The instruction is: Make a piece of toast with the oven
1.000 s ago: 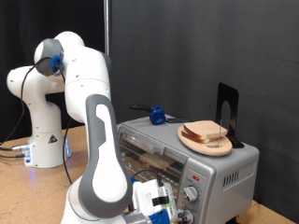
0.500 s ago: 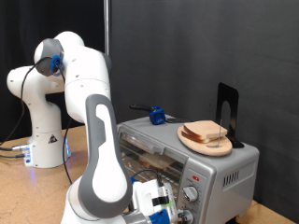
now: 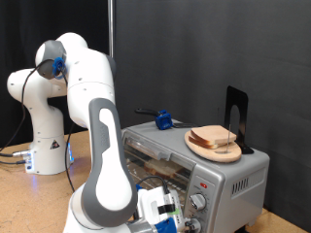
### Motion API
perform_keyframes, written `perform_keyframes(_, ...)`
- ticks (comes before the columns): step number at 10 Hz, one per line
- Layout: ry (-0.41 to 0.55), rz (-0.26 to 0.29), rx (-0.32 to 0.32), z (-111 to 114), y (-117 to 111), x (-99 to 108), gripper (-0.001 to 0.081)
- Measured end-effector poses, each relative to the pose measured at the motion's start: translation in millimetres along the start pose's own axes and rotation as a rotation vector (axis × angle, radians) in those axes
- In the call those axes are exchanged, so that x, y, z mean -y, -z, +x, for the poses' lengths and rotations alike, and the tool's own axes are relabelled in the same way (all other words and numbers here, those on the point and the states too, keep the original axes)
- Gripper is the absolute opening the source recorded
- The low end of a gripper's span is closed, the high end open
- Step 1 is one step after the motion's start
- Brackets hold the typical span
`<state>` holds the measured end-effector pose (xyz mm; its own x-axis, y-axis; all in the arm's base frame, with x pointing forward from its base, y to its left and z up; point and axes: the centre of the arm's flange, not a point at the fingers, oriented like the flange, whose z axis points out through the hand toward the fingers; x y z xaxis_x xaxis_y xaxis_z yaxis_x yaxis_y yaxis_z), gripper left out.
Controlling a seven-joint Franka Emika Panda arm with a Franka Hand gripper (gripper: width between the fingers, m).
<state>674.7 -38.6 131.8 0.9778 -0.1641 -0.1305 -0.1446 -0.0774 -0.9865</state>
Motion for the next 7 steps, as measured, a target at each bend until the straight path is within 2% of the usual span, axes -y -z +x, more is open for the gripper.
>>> perform_keyframes(1, 0.015, 0.02, -0.026, 4, 15, 12, 0.0174)
perform_keyframes(2, 0.02, 0.039, -0.035, 5, 31, 24, 0.0174)
perform_keyframes(3, 0.014, 0.055, -0.039, 4, 44, 32, 0.0357)
perform_keyframes(4, -0.002, 0.06, -0.039, 2, 55, 37, 0.0494)
perform_keyframes(5, -0.02, 0.055, -0.037, -1, 69, 42, 0.0494)
perform_keyframes(6, -0.044, 0.04, -0.036, -5, 86, 46, 0.0696)
perform_keyframes(7, -0.077, 0.027, -0.032, -10, 105, 51, 0.0774)
